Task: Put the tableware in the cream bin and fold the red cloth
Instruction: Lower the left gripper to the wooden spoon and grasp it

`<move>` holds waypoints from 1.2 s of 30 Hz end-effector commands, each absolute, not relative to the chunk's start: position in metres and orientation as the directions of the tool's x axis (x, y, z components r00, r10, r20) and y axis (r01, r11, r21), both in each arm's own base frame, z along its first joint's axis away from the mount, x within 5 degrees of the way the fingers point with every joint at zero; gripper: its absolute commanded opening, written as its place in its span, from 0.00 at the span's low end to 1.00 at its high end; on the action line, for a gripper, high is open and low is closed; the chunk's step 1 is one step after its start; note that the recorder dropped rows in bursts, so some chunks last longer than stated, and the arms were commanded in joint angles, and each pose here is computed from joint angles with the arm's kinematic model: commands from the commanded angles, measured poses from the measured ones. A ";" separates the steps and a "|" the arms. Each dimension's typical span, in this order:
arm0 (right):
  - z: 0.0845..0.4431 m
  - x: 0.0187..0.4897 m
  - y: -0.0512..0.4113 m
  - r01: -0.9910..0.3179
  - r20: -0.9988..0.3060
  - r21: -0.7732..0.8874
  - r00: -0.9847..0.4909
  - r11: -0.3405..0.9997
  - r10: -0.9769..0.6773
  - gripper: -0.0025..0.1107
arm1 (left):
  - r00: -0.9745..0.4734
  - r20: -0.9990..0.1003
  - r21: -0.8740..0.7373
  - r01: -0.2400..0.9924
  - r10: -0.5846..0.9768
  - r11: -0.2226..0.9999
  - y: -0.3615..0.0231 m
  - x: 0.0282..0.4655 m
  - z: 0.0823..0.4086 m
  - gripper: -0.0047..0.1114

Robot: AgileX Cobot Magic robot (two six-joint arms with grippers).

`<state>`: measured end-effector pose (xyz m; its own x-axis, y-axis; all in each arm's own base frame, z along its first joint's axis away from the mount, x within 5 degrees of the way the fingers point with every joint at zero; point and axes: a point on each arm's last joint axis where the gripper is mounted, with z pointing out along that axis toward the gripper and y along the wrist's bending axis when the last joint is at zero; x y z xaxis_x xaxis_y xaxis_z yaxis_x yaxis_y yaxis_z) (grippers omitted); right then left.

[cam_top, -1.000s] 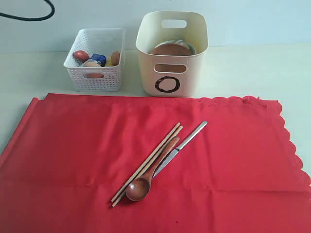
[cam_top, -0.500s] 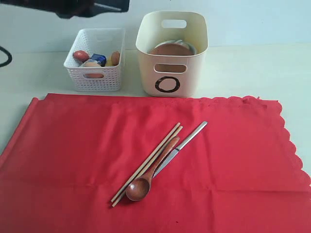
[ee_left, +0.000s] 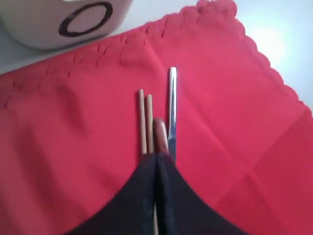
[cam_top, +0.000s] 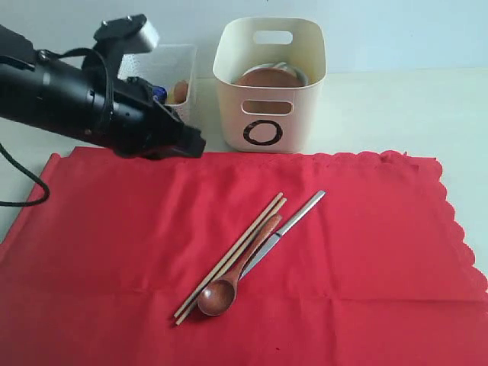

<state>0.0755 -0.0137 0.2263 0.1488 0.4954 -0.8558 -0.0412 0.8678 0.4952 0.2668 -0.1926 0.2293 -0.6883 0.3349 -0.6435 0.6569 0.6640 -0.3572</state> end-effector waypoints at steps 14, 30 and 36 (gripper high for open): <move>0.226 0.075 -0.014 -0.040 -0.860 0.486 0.156 0.873 0.485 0.02 | -0.432 -0.558 -0.111 0.885 0.708 0.452 -0.277 0.220 0.142 0.46; 0.226 0.075 -0.014 -0.040 -0.860 0.486 0.156 0.873 0.485 0.02 | -0.367 -0.553 0.020 0.892 0.748 0.451 -0.283 0.226 0.116 0.46; 0.226 0.075 -0.014 -0.040 -0.860 0.486 0.156 0.873 0.485 0.02 | -0.378 -0.527 0.012 0.892 0.762 0.451 -0.283 0.226 0.104 0.32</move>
<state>0.0755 -0.0137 0.2263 0.1488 0.4954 -0.8558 -0.0412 0.8678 0.4952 0.2260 -0.2824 0.1061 -0.3776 0.7599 -0.5291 0.8923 0.4512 0.0113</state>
